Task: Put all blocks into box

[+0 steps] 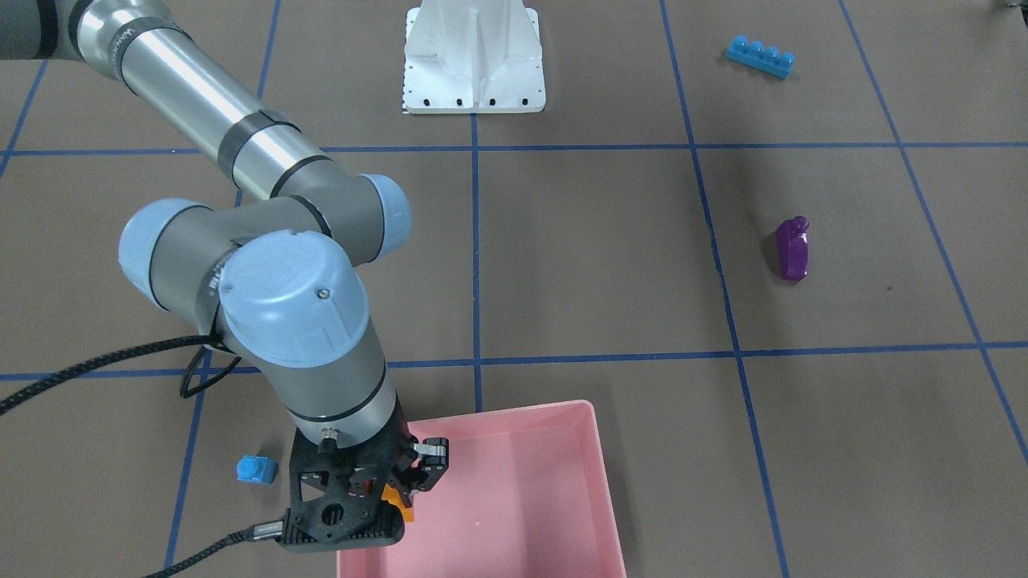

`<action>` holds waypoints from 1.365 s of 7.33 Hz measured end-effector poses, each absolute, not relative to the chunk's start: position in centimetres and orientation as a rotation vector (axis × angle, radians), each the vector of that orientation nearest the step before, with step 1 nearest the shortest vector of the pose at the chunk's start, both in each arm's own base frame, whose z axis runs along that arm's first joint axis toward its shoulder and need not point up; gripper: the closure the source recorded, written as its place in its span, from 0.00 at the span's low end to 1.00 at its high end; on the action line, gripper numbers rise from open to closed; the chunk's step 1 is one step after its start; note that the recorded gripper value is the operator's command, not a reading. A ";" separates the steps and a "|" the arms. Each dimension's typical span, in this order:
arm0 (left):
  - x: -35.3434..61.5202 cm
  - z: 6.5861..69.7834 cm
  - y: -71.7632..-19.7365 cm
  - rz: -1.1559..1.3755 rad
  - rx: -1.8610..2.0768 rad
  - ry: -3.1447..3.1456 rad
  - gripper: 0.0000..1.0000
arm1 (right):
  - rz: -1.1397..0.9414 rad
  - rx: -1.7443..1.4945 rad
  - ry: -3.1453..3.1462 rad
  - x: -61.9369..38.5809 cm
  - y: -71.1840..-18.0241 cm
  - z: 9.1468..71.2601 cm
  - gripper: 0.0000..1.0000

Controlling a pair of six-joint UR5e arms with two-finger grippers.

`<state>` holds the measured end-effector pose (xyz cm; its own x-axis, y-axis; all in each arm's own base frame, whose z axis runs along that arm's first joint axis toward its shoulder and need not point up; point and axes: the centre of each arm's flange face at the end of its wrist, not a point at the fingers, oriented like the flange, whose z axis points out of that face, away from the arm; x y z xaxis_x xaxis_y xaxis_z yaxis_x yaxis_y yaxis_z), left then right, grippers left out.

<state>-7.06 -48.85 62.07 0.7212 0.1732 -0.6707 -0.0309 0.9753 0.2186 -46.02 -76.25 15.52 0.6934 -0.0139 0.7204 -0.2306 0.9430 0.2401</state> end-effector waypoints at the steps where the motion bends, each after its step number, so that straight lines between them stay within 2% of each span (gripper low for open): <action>1: -7.1 62.0 -48.9 0.114 0.199 0.758 0.00 | 0.121 0.338 -0.788 -47.2 -76.6 16.7 0.01; 5: -6.6 61.4 -49.2 0.132 0.228 0.757 0.00 | 0.115 0.350 -0.762 -48.2 -76.6 17.5 0.01; 7: -2.5 59.7 -50.1 0.182 0.252 0.773 0.00 | 0.083 0.292 -0.762 -45.2 -75.9 14.9 0.01; 9: 5.2 57.8 -50.3 0.191 0.259 0.820 0.00 | 0.013 0.257 -0.730 -40.7 -71.7 14.5 0.01; 10: 9.1 56.9 -49.9 0.181 0.245 0.851 0.00 | -0.010 0.254 -0.739 -37.9 -68.6 17.0 0.01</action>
